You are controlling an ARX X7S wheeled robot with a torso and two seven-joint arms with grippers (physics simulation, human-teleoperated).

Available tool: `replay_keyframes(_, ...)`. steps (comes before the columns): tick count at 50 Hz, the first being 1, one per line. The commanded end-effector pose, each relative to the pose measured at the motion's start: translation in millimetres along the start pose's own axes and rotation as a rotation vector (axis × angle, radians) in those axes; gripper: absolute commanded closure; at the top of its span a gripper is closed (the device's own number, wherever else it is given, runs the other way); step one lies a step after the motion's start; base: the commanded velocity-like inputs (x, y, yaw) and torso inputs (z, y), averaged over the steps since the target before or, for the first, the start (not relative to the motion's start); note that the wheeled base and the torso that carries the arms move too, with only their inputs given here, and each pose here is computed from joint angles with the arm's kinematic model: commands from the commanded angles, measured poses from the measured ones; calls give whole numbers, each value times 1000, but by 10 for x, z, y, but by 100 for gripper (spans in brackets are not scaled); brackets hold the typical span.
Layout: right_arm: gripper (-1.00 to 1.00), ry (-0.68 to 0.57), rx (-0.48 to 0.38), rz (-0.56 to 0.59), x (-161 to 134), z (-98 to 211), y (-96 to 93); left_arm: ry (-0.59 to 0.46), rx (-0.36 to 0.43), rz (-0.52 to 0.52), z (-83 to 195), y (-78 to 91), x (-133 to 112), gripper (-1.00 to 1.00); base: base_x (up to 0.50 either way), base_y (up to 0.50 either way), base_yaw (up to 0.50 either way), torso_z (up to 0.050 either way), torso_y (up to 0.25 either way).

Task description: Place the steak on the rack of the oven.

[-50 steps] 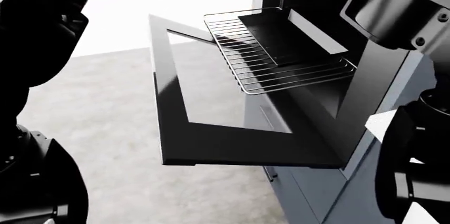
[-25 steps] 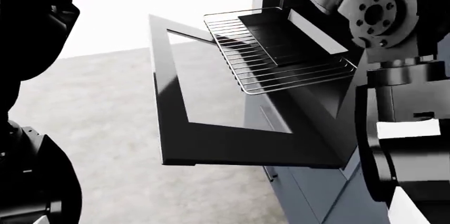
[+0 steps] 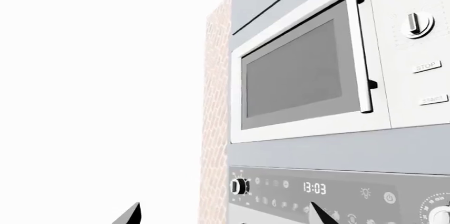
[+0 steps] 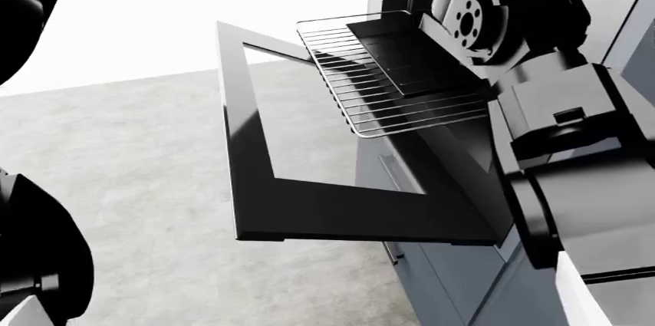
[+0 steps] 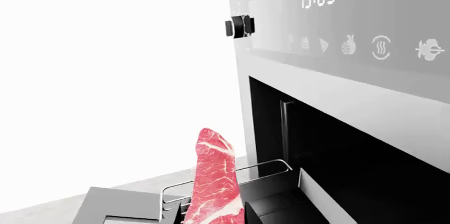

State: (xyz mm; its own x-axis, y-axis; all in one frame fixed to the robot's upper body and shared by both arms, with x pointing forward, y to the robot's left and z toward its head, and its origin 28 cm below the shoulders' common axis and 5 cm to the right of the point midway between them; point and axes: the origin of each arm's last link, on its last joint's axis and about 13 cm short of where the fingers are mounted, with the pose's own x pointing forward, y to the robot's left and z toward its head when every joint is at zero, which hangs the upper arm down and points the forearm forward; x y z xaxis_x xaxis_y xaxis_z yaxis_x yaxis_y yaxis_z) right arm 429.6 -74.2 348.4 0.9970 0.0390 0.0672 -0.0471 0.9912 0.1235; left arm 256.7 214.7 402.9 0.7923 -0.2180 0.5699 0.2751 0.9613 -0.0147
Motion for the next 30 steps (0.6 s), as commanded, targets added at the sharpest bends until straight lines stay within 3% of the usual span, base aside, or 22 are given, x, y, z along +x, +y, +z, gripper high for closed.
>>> replay_keyframes(1,100,14,-91,-79,26,-140,-45,-27,45,31,141,28,-2,-100,0,0,0,0,0)
replay_keyframes(12,100,20,-128,-122,35,-239,-79,-39,46,32,137,74,29,-100,15,53,0,0,1)
replay_keyframes(30,100,39,-152,-117,36,-326,-65,-64,67,59,162,131,25,-100,86,300,0,0,1)
